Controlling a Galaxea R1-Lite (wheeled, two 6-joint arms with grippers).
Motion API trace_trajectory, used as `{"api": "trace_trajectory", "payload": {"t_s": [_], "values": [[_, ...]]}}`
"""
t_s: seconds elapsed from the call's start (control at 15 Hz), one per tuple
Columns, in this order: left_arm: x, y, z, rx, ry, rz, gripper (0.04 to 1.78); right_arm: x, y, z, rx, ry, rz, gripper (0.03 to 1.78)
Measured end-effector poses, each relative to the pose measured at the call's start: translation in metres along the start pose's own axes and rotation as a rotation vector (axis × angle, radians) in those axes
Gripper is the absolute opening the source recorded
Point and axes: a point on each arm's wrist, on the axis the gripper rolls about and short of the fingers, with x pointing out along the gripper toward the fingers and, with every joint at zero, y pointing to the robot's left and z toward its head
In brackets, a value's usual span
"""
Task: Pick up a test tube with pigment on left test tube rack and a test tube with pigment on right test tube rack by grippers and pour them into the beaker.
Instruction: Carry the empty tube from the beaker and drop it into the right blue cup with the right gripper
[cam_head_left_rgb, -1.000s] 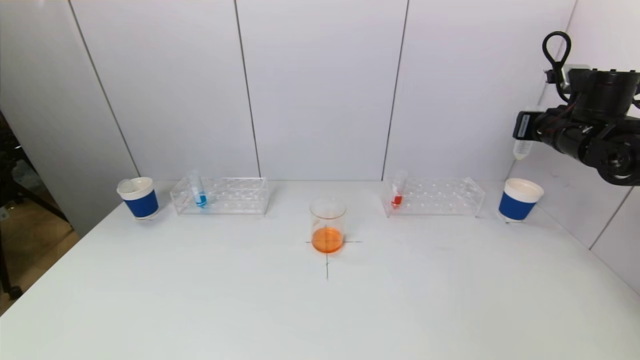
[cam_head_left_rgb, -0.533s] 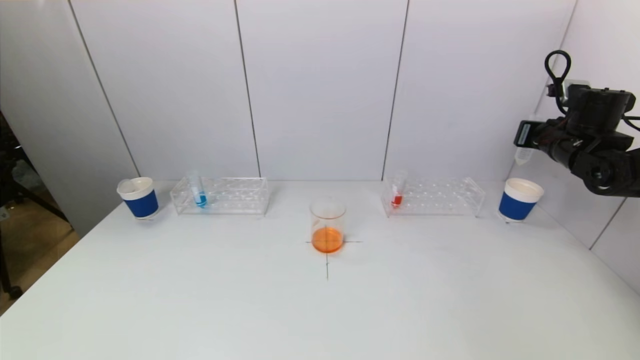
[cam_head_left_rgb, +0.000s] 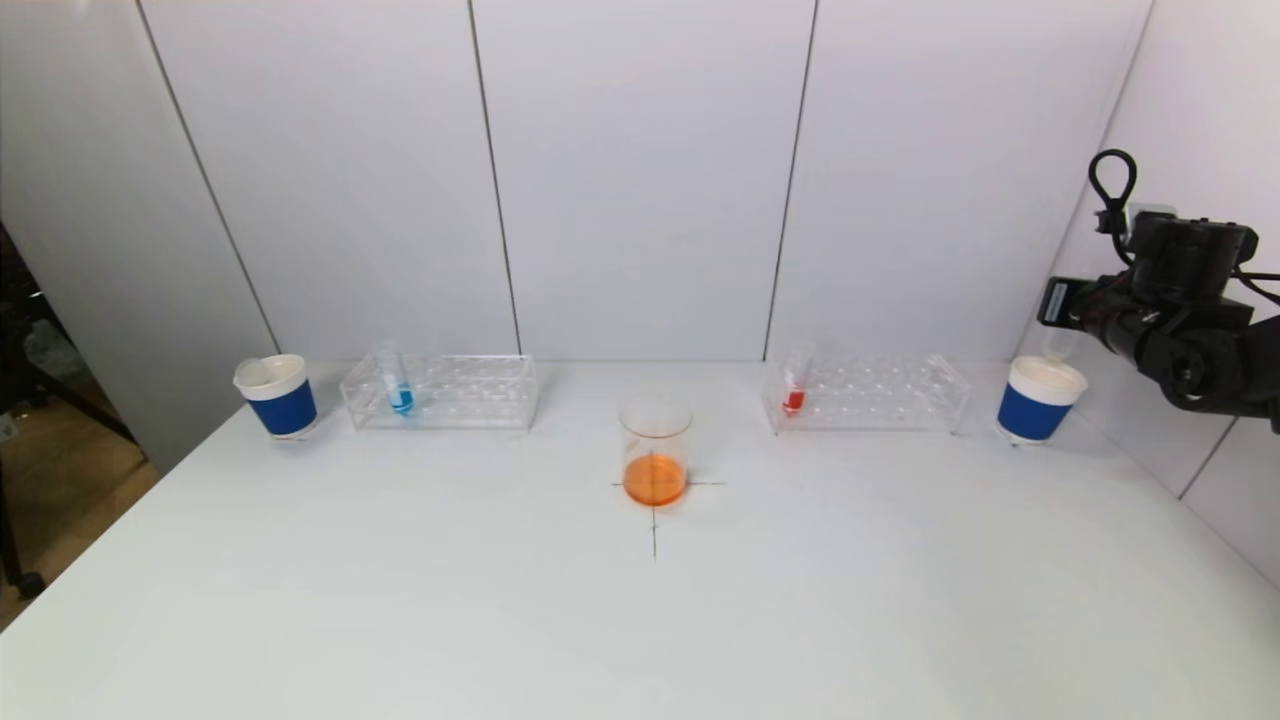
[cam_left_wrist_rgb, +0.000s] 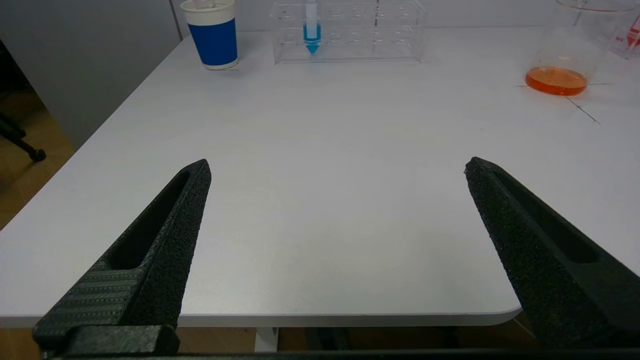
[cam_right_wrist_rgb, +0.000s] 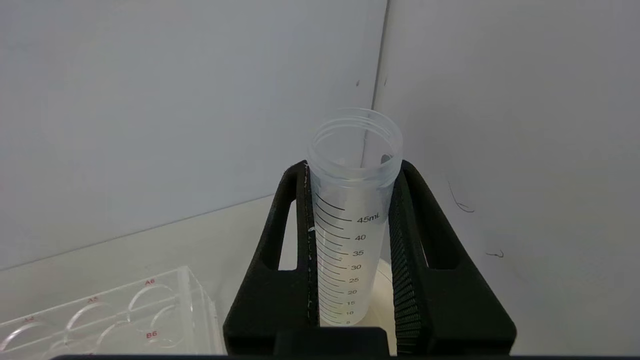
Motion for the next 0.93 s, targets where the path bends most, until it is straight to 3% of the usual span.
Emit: {"api": "trace_trajectory", "payload": {"t_s": [0.27,0.53,0.93], "values": [[0.000,0.000,0.000,0.000,0.000,0.000,1.78,0.004,-0.003,-0.014,-0.002,0.037,-0.007,0.47],[0.000,0.000,0.000,0.000,0.000,0.000,1.78,0.010,-0.002,-0.028,0.000,-0.003,-0.005,0.47],[0.000,0.000,0.000,0.000,0.000,0.000,1.78,0.011,-0.004,-0.041,-0.004,0.031,-0.009,0.47]]}}
